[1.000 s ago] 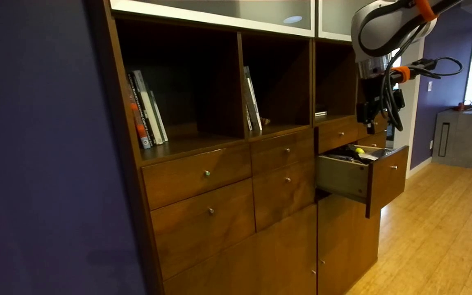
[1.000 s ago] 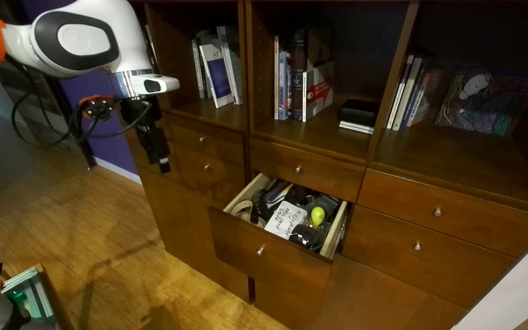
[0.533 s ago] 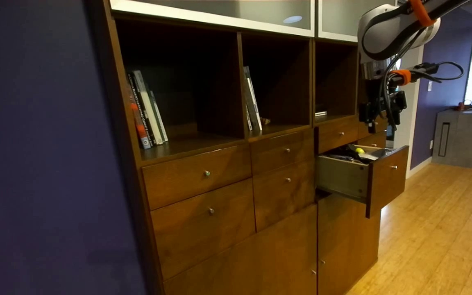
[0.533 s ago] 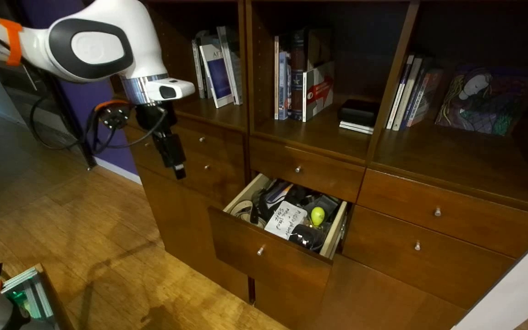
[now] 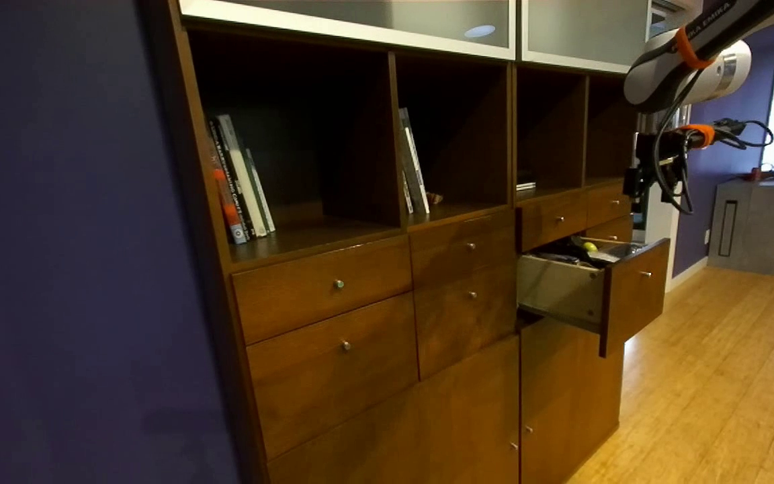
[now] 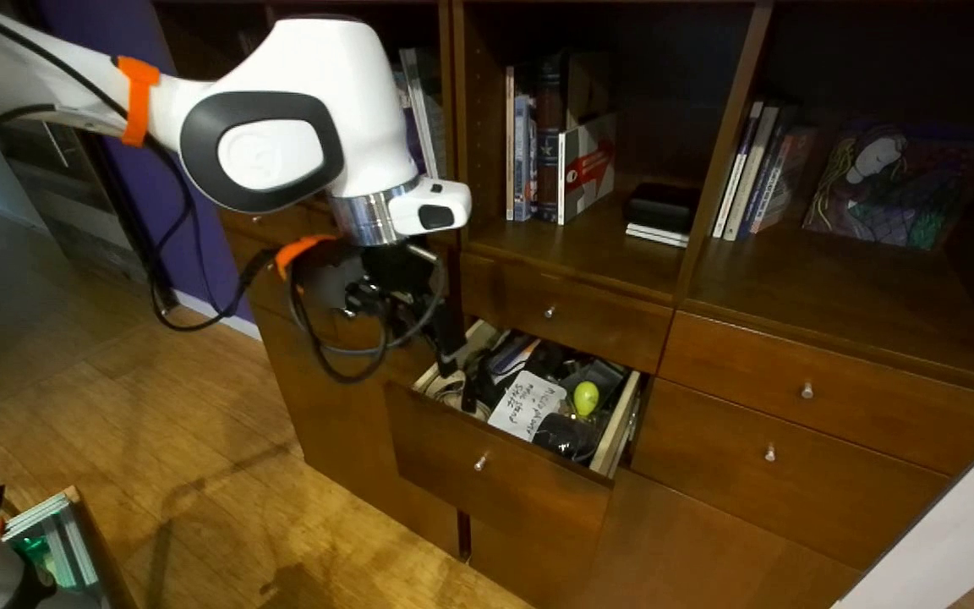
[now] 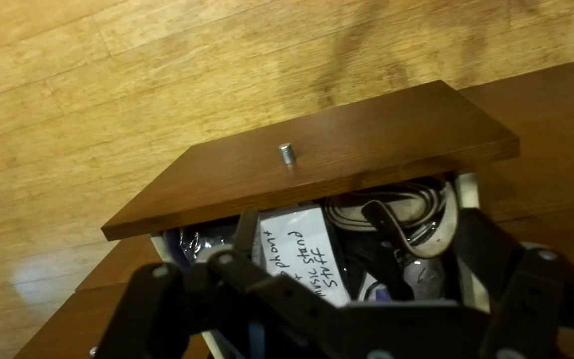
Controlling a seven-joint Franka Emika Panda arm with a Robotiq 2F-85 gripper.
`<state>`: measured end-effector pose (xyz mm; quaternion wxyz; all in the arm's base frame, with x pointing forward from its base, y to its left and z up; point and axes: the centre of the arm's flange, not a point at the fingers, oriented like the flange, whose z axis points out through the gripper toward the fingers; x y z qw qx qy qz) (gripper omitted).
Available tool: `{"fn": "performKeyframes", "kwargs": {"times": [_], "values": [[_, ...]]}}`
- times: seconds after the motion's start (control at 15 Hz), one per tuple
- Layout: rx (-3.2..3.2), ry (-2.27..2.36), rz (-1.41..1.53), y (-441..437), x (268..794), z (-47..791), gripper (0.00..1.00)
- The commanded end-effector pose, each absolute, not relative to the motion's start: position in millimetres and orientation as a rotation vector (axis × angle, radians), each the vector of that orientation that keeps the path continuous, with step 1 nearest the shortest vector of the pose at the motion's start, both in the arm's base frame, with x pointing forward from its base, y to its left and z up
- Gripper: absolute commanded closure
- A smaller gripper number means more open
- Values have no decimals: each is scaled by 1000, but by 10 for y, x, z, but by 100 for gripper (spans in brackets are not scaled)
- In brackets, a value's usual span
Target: Remove the yellow object from the drawer
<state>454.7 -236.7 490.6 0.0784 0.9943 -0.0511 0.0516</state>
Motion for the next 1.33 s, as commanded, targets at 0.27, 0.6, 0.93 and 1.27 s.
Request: {"fn": "performKeyframes", "kwargs": {"times": [0.27, 0.6, 0.93, 1.27], "values": [[3009, 73, 358, -3176, 5131, 4558, 0], [3023, -137, 462, -3372, 5541, 4257, 0], [3024, -49, 411, -3200, 5337, 4211, 0], [3022, -49, 419, -3198, 5332, 4243, 0]]}}
